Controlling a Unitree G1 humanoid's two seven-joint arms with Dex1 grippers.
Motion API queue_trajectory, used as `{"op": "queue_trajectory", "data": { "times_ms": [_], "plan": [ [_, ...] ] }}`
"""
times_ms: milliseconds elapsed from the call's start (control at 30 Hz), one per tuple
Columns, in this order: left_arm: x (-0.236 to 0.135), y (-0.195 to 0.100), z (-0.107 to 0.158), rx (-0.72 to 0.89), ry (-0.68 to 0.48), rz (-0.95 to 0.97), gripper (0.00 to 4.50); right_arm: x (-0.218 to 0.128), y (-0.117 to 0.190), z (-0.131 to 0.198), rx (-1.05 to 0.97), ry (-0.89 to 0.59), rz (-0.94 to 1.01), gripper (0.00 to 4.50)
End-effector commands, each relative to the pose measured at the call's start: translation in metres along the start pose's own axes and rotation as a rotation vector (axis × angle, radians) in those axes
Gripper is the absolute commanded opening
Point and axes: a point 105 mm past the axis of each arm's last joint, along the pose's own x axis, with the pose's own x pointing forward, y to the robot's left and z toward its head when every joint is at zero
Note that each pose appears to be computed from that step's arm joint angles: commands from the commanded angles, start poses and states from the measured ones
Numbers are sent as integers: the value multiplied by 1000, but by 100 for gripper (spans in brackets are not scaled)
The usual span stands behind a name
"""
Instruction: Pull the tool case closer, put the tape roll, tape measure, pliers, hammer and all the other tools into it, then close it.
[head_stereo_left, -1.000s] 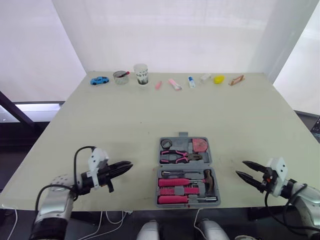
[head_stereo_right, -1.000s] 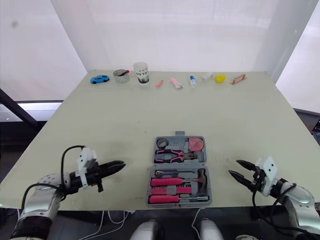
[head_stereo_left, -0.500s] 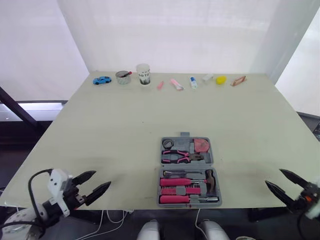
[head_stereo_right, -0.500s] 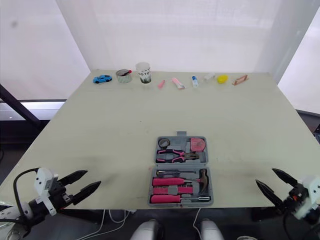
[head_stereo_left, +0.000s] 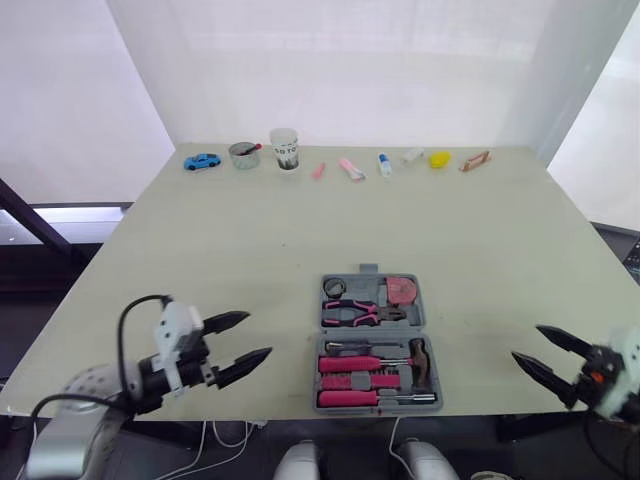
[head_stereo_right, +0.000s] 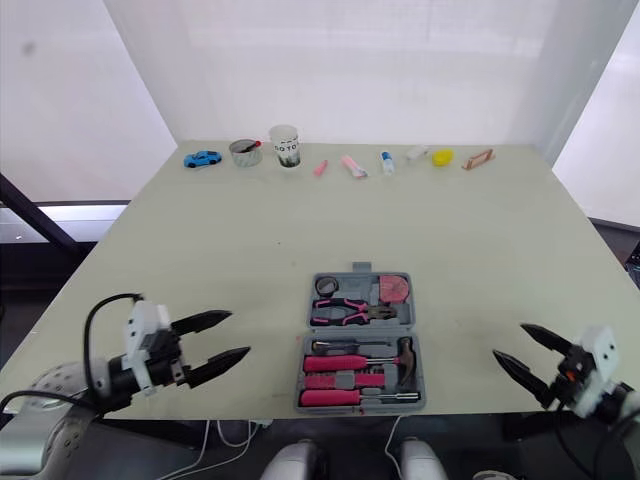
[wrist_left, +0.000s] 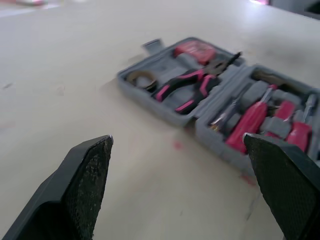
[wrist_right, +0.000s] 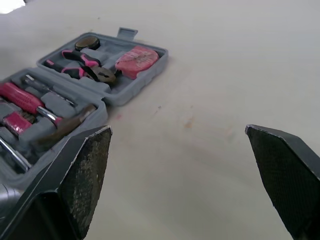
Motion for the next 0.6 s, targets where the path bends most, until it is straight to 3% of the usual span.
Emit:
{"op": "queue_trajectory", "data": {
  "times_ms": [33, 200, 600],
  "plan": [
    [14, -9, 14, 48, 6, -100, 266, 25, -2, 16, -5, -2, 24, 450],
    [40, -22, 21, 78, 10, -262, 3, 64, -5, 21, 43, 29, 69, 450],
    [96, -54, 5, 104, 90, -553, 3, 142, -13, 29, 202, 100, 155, 450]
  ]
}}
